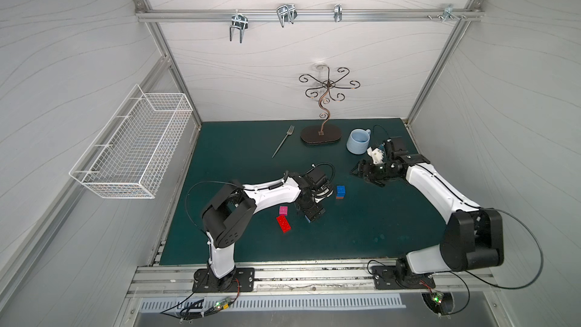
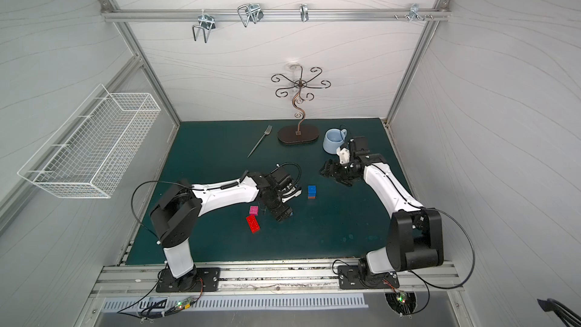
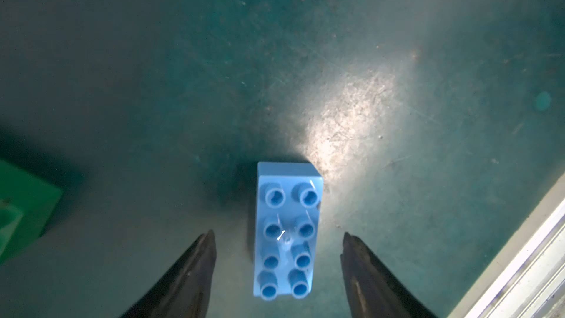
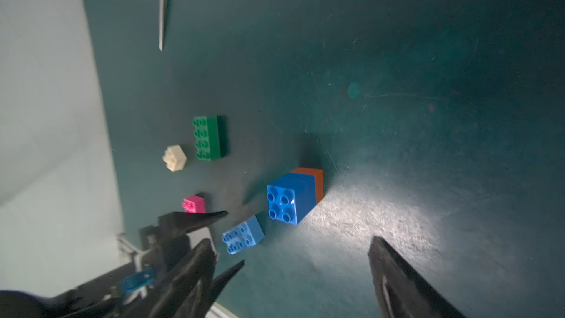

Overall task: Assemble a spoon with lego
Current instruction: Place the lego brick at the center of the board, then pick up the lego brick from the center of the board.

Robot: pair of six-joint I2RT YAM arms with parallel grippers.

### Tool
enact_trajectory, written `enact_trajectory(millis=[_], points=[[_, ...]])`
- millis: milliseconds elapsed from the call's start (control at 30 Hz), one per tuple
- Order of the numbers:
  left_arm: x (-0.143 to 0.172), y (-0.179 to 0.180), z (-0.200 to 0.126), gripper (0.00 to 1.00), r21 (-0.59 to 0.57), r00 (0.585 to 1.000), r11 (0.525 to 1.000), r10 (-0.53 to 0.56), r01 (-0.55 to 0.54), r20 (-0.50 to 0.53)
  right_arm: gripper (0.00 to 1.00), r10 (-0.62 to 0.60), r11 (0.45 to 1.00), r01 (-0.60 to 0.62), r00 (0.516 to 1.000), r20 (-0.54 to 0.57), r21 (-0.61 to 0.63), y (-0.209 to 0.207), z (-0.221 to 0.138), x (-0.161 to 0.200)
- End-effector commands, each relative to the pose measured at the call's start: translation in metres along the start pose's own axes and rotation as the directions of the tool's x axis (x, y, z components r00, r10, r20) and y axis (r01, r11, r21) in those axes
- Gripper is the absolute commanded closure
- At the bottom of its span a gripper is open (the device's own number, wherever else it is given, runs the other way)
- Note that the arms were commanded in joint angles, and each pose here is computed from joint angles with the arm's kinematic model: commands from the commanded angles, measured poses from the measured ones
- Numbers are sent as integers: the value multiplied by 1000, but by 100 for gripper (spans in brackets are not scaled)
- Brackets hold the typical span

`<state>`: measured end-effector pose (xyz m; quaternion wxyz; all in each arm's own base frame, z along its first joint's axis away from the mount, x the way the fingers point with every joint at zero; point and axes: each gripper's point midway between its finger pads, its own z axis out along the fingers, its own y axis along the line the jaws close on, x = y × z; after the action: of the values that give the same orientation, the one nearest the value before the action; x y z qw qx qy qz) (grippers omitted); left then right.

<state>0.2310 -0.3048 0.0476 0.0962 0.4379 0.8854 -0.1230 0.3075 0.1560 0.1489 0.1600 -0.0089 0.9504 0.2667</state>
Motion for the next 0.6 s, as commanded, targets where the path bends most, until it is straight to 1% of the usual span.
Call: enact_trajectory(millis=[0,33,100,133,233,367,467,567], points=[[-9,15,-48,26,-18,984,995,-90,94,154,18,-113,977,120,992,-51,178,0,-7,23],[-4,22,-55,22,-16,973,990,-136,142,184,18,-139,971,147,989,-56,187,6,-7,25],[8,46,-82,5,-14,926,963,-253,268,281,18,-190,959,201,979,-75,198,21,-4,34],[15,57,-92,0,-12,900,946,-303,323,313,18,-211,954,225,974,-86,198,28,-2,38],[32,89,-121,0,-16,804,879,-429,476,411,18,-293,931,316,946,-142,184,56,14,57],[54,118,-142,0,-56,703,786,-515,615,490,18,-368,900,409,899,-239,150,84,45,85],[65,123,-142,0,-30,656,749,-559,662,507,18,-399,883,453,863,-310,126,95,69,102],[75,124,-136,0,-26,636,722,-592,692,496,18,-406,871,475,838,-365,123,95,90,114]])
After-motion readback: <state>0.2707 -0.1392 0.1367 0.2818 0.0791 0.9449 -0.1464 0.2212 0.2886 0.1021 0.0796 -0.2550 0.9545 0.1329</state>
